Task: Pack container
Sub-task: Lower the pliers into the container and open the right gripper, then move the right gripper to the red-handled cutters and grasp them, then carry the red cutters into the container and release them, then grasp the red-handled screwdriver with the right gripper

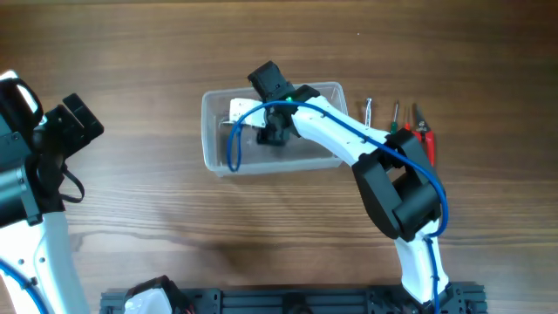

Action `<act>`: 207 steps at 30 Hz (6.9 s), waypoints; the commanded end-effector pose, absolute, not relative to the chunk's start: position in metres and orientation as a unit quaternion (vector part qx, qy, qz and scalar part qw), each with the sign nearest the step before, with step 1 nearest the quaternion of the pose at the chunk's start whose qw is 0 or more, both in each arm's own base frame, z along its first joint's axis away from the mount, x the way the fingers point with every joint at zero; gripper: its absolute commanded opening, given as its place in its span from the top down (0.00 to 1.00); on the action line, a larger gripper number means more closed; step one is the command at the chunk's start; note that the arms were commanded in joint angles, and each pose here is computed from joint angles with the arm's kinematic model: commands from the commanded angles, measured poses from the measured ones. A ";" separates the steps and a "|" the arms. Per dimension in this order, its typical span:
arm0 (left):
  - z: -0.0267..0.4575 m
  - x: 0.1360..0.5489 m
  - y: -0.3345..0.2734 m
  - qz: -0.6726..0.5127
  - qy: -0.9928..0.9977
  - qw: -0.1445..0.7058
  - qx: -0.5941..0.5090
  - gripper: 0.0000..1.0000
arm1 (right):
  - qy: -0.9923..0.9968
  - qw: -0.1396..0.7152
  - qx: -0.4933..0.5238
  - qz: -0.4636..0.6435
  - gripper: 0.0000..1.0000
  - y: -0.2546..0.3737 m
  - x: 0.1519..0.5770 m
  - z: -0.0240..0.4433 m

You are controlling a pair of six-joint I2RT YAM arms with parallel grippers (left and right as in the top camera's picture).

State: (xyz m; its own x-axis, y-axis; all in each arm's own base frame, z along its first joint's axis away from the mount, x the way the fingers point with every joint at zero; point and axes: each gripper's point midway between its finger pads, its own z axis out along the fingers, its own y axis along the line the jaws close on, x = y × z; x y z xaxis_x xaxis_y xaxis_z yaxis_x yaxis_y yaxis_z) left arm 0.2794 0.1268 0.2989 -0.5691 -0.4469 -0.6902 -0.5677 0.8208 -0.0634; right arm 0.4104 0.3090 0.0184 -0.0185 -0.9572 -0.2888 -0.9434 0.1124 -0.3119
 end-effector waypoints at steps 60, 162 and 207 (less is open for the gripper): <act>0.302 0.278 0.129 0.084 0.877 0.370 -0.296 0.00 | 0.995 -0.001 0.083 0.053 0.61 -0.045 0.333 -0.001; 0.302 0.278 0.129 0.084 0.877 0.370 -0.296 0.00 | 0.826 0.439 -0.353 0.029 0.58 0.164 0.383 0.326; 0.302 0.278 0.129 0.084 0.877 0.370 -0.296 0.00 | 0.987 -0.031 0.151 0.053 0.60 -0.038 0.357 0.007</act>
State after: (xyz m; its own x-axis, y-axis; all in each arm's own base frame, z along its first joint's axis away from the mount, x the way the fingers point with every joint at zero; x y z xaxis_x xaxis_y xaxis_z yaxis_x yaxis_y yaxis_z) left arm 0.2794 0.1268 0.2989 -0.5691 -0.4469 -0.6902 -0.5677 0.8208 -0.0634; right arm 0.3681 -0.0380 0.0260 -0.9566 0.2888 0.0382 0.2913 0.9493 0.1179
